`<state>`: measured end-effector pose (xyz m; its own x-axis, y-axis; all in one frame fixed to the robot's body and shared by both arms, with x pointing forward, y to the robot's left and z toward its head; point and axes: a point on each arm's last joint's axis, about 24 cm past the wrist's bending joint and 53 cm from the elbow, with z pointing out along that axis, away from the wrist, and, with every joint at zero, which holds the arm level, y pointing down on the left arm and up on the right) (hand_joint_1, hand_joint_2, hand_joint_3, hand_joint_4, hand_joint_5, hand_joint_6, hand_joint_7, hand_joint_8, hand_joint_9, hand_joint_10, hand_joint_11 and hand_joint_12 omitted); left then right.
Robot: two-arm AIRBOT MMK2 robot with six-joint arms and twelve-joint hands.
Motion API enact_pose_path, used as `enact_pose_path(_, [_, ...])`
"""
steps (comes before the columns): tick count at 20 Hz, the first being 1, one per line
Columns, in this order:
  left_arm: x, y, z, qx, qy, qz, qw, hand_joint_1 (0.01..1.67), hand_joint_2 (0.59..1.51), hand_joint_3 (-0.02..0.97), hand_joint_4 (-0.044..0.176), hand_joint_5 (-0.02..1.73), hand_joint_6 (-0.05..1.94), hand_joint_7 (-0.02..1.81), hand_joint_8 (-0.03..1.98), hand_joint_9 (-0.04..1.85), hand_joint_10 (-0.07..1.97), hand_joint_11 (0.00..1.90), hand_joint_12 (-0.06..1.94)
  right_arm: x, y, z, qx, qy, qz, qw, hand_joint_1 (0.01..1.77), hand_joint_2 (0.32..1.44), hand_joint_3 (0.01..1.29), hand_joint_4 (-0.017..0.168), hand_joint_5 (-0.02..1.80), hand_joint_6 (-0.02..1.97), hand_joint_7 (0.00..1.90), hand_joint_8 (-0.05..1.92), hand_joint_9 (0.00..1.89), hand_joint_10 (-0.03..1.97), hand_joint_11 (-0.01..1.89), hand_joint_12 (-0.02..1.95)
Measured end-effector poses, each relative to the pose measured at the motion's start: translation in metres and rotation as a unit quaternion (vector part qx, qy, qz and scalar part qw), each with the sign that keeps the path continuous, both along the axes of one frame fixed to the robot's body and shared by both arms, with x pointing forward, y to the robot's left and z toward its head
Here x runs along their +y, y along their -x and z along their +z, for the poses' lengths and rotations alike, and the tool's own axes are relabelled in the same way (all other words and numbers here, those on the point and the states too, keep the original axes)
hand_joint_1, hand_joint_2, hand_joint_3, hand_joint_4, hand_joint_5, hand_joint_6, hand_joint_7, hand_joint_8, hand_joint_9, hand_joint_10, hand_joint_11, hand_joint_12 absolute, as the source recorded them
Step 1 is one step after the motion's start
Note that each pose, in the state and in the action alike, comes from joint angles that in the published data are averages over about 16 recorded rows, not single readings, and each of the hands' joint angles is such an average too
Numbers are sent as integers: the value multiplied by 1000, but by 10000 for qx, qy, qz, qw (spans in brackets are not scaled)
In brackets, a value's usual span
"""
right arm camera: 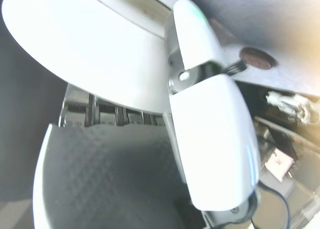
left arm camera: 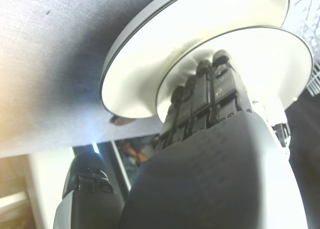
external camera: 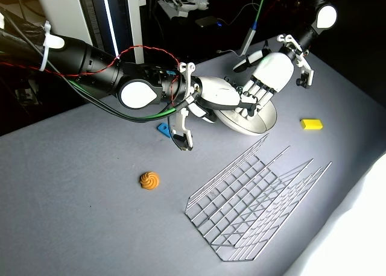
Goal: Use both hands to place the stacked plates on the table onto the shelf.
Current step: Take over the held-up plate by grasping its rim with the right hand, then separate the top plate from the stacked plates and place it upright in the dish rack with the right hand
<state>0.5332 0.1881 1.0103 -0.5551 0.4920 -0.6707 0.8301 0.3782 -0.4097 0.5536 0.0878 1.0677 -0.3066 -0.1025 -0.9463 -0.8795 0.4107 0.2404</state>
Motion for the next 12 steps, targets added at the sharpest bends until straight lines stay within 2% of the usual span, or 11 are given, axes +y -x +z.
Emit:
enact_pose_path(5, [0, -1, 1, 6, 10, 12, 10000, 24, 1078, 14, -5, 11, -6, -8, -16, 21, 6, 15, 1, 4, -1, 3, -123, -46, 46, 9999, 1161, 1106, 21, -2, 596, 232, 646, 146, 681, 74, 324, 1199])
enact_pose_path(8, [-1, -2, 3, 8, 31, 32, 10000, 24, 1082, 14, -5, 20, -6, 1, -14, 23, 6, 15, 1, 6, -1, 6, -193, -81, 67, 9998, 1139, 1082, 18, -1, 667, 369, 747, 266, 820, 128, 451, 1245])
enact_pose_path(12, [-3, -6, 10, 3, 90, 85, 9999, 24, 1090, 14, -4, 36, 1, 17, -8, 28, 5, 16, 1, 8, -1, 12, -275, -141, 93, 9995, 1140, 1049, 15, -3, 722, 552, 828, 463, 928, 392, 612, 1232])
